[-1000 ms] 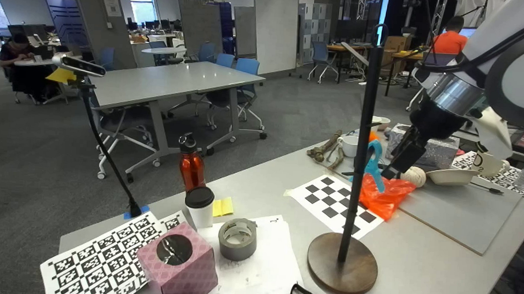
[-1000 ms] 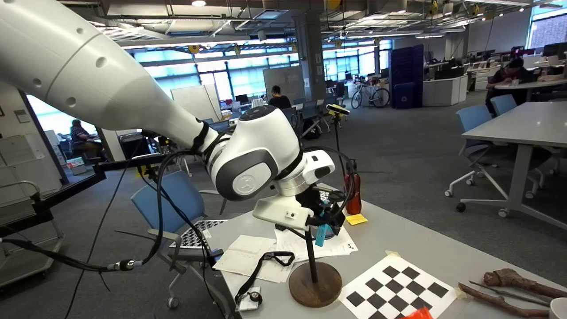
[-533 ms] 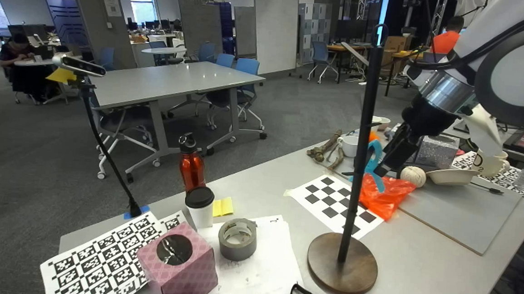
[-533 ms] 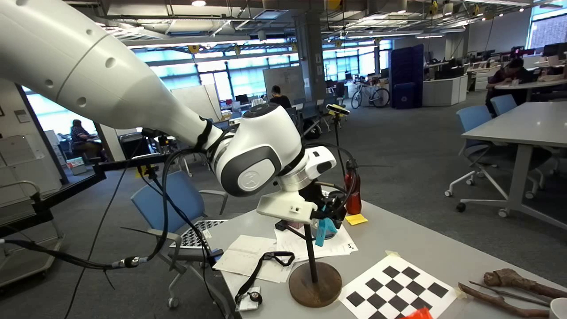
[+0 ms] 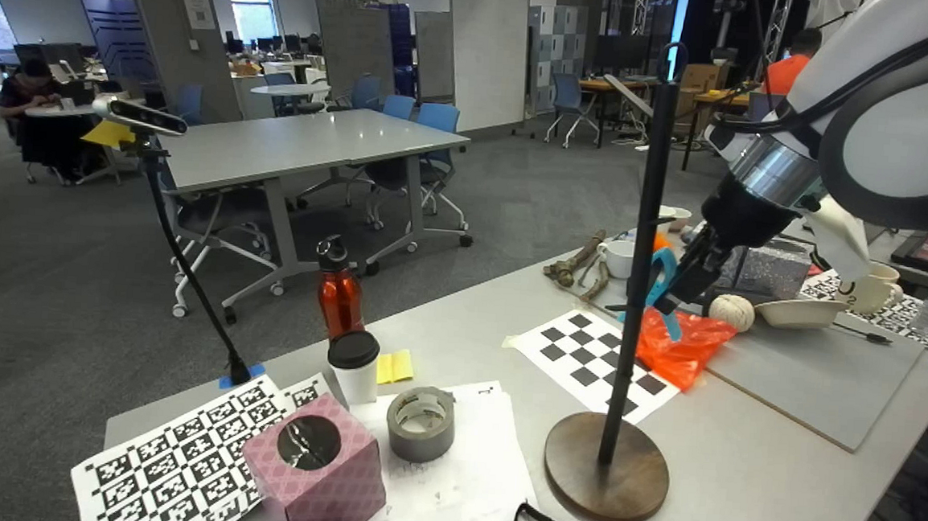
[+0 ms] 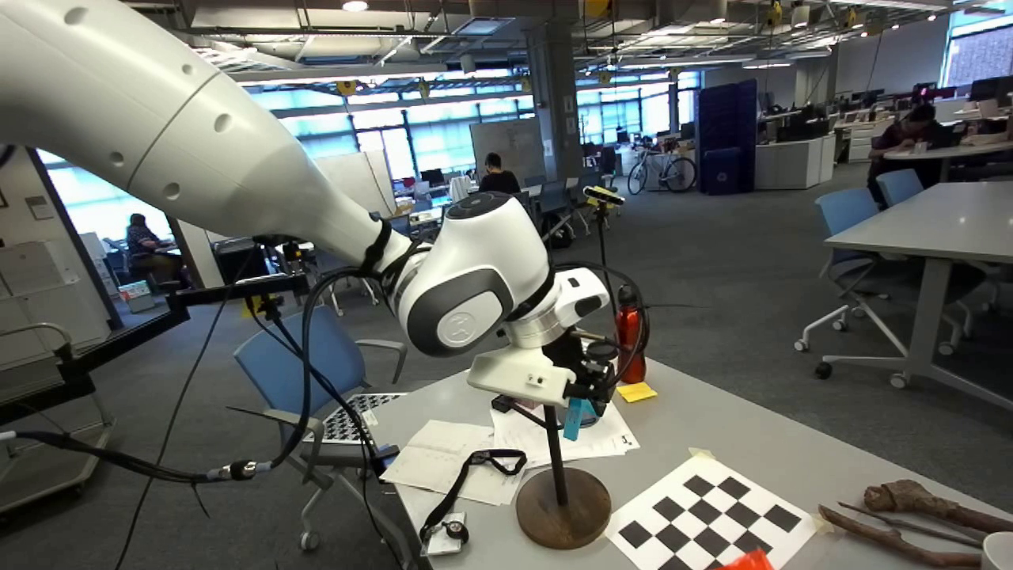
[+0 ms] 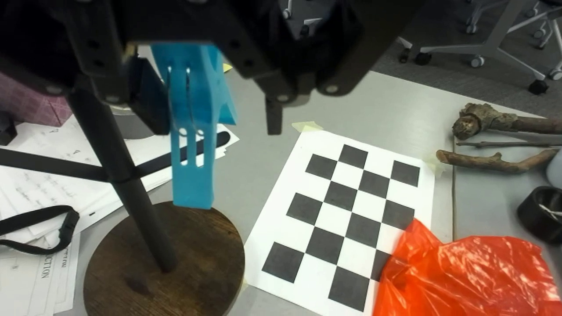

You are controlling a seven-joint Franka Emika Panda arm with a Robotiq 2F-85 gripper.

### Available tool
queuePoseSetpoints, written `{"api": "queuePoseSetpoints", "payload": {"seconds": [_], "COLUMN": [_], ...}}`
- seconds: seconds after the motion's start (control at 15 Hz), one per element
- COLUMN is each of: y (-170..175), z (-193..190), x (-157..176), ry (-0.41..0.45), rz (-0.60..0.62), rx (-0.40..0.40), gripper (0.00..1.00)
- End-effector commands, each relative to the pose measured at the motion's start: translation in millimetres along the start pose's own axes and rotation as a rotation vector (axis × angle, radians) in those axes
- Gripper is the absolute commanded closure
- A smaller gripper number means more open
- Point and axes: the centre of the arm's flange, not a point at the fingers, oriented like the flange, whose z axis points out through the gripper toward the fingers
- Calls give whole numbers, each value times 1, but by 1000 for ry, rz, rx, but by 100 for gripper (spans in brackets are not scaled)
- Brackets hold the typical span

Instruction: Remove the blue clip from the upper hook on the wooden stand and place it on the lower hook

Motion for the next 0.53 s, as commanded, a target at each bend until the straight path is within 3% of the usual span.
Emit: {"api": "queuePoseSetpoints", "payload": {"seconds": [0.0,0.2,0.47], "y": [10,12,10], "z": [4,1,-7], "x": [8,6,2], "ry": [-6,-2,4], "rz": [-7,-3,-13], "rx": [14,3,-11], "gripper": [73,95,93]}}
